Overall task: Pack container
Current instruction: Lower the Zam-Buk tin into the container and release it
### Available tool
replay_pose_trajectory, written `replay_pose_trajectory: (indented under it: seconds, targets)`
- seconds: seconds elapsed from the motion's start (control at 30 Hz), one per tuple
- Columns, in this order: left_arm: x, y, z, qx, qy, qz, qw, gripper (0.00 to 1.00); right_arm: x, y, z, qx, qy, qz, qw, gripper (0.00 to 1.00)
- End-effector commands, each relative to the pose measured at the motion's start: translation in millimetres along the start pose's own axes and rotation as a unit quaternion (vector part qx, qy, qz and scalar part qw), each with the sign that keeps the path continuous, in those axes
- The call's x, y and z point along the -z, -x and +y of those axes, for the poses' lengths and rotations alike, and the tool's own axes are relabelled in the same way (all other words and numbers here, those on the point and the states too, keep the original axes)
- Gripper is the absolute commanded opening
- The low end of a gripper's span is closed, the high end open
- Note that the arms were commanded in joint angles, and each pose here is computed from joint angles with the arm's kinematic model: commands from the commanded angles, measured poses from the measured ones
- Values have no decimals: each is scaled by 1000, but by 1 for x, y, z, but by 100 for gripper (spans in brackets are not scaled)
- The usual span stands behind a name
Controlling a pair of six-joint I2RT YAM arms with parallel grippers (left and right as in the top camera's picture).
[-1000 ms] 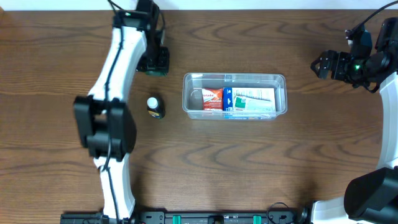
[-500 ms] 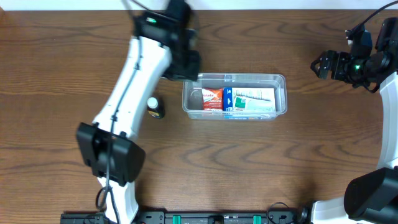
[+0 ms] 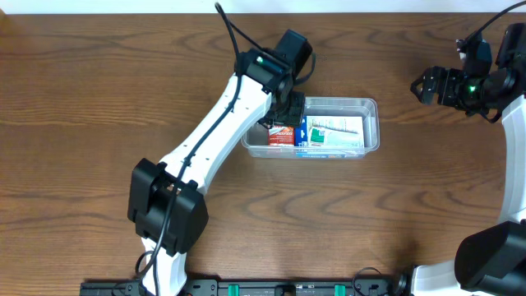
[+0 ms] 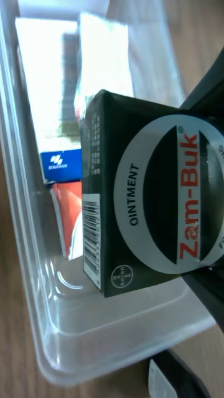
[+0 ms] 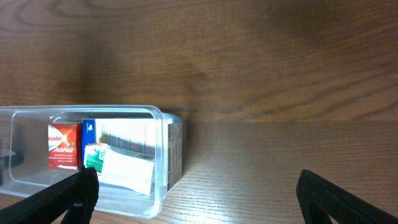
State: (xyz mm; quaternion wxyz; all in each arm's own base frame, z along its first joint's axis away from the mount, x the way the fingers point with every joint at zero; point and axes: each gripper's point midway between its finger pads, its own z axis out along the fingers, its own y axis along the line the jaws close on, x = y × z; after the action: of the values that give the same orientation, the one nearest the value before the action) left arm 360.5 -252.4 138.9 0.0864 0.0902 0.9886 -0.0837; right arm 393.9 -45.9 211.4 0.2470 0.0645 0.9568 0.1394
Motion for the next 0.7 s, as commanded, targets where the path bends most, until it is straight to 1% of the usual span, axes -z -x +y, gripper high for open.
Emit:
replay_pose_trajectory:
  seconds: [0.0,0.13,0.43,0.47,0.67]
  targets:
    - [-16,-2,6,15,13,4,1000,59,7,4,2,0,1,-11,1000,99]
    - [-29,-1,6,18,10,-3,1000,59,7,4,2,0,1,-11,1000,99]
    - [-62,-12,13,36,11,1,999,59,7,4,2,0,1,-11,1000,99]
    - [-64,-12,13,37,11,0,999,58,7,4,2,0,1,-11,1000,99]
    - [-65,-4,11,36,4,-16,999,58,7,4,2,0,1,-11,1000,99]
